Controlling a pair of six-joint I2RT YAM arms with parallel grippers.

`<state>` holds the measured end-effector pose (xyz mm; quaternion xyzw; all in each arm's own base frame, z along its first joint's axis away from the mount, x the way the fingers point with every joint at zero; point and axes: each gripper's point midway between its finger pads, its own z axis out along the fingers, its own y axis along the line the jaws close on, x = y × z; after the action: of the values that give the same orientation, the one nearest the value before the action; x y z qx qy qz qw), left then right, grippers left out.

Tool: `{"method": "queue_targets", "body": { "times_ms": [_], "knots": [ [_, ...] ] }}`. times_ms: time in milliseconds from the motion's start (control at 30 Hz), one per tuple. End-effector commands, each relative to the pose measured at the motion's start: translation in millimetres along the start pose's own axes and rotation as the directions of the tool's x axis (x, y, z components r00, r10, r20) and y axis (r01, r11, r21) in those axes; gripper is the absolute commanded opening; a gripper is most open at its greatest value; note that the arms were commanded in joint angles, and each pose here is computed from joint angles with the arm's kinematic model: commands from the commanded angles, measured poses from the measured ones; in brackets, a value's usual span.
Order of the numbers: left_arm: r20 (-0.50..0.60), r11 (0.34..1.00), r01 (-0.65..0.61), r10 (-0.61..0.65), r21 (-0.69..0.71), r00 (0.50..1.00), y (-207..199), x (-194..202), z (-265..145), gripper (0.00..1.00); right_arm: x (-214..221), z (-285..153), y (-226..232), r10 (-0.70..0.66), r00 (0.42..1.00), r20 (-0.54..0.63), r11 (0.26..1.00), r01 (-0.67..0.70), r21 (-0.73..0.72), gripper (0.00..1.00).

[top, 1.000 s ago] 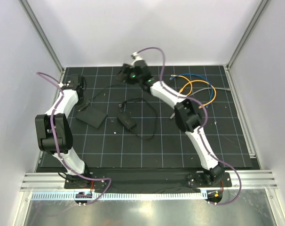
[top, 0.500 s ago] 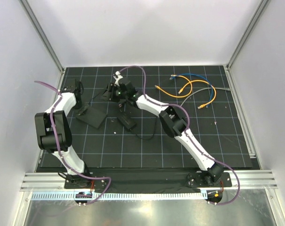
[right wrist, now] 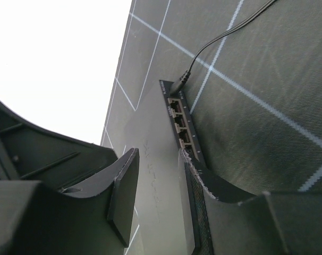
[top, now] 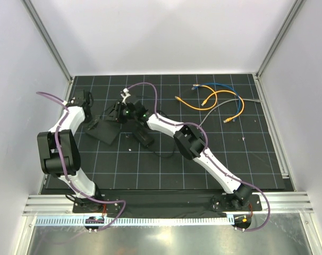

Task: Pull the plug from the switch port

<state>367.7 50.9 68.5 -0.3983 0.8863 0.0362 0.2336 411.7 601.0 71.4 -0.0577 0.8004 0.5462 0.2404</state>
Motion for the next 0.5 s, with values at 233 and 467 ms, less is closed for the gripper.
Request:
{"method": "queue_targets", "body": {
  "times_ms": [233, 467],
  "knots": [
    [0.054, 0.997, 0.039, -0.043, 0.062, 0.998, -11.6, -13.9, -13.6, 0.11, -15.8, 2.9, 19.0, 0.007, 0.999, 0.047, 0.998, -0.004, -0.056, 0.42],
    [0.053, 0.997, 0.046, -0.049, 0.065, 0.997, -13.2, -13.8, -11.0, 0.11, -9.6, 7.3, 9.9, 0.039, 0.999, 0.034, 0.998, -0.038, -0.051, 0.42]
  ]
}}
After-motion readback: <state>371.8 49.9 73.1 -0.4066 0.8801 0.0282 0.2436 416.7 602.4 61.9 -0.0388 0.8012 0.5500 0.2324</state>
